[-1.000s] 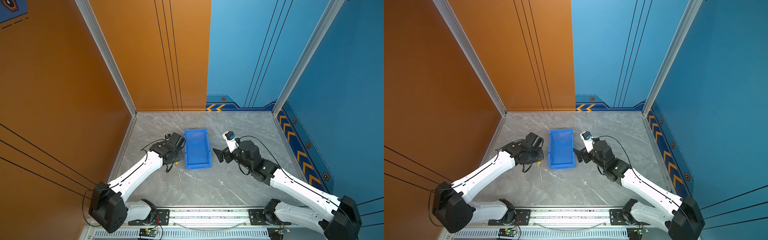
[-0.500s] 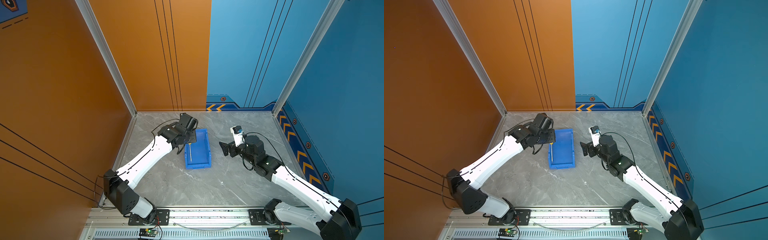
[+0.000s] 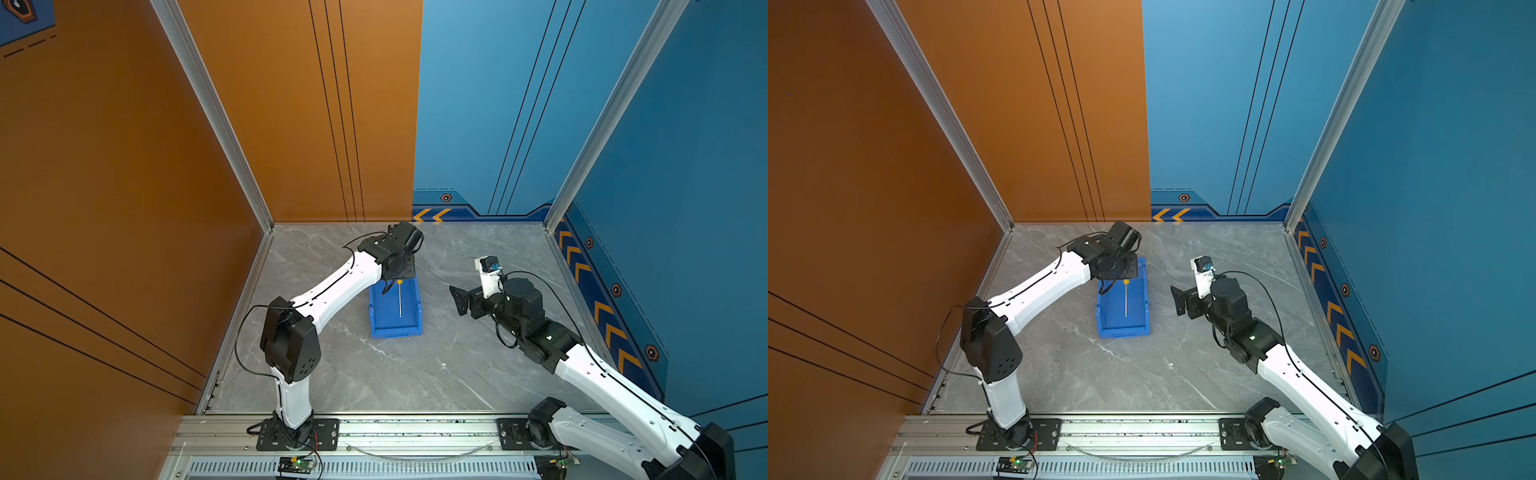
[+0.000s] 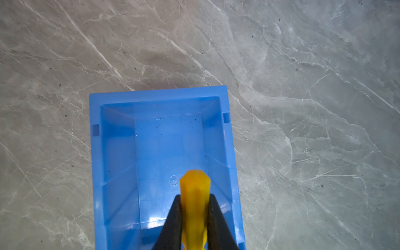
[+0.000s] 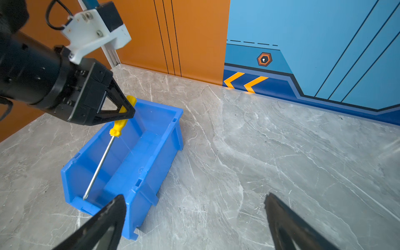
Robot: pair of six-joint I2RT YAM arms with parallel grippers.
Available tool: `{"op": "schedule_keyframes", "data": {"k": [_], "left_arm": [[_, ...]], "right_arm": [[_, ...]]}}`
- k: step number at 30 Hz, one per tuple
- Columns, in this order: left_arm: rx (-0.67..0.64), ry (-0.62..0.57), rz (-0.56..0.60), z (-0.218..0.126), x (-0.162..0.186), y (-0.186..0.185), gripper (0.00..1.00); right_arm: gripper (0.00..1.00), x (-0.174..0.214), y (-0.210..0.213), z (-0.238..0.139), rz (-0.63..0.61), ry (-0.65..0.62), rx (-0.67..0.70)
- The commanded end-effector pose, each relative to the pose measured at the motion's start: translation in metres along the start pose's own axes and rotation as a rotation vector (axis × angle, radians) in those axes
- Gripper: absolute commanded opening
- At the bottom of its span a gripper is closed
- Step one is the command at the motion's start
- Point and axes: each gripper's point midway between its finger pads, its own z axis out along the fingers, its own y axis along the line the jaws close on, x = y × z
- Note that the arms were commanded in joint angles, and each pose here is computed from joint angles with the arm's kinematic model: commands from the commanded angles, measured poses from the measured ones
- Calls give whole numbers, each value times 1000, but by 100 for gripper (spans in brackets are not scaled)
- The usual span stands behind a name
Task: Put the screwdriver in the bin
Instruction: 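Lift the screwdriver with the left gripper and carry it over the blue bin, then lower the screwdriver into the blue bin with the left gripper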
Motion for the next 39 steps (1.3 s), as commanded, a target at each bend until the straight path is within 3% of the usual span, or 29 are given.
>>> {"op": "schedule_keyframes", "data": {"k": [1, 16, 39], "left_arm": [[-24, 31, -27, 13, 6, -1, 0], [-120, 103, -68, 70, 26, 13, 0], [-185, 168, -94, 122, 58, 36, 0]], "right_arm": [[100, 11, -11, 0, 19, 28, 42], [100, 16, -22, 6, 32, 30, 44], [100, 33, -29, -3, 50, 49, 62]]}}
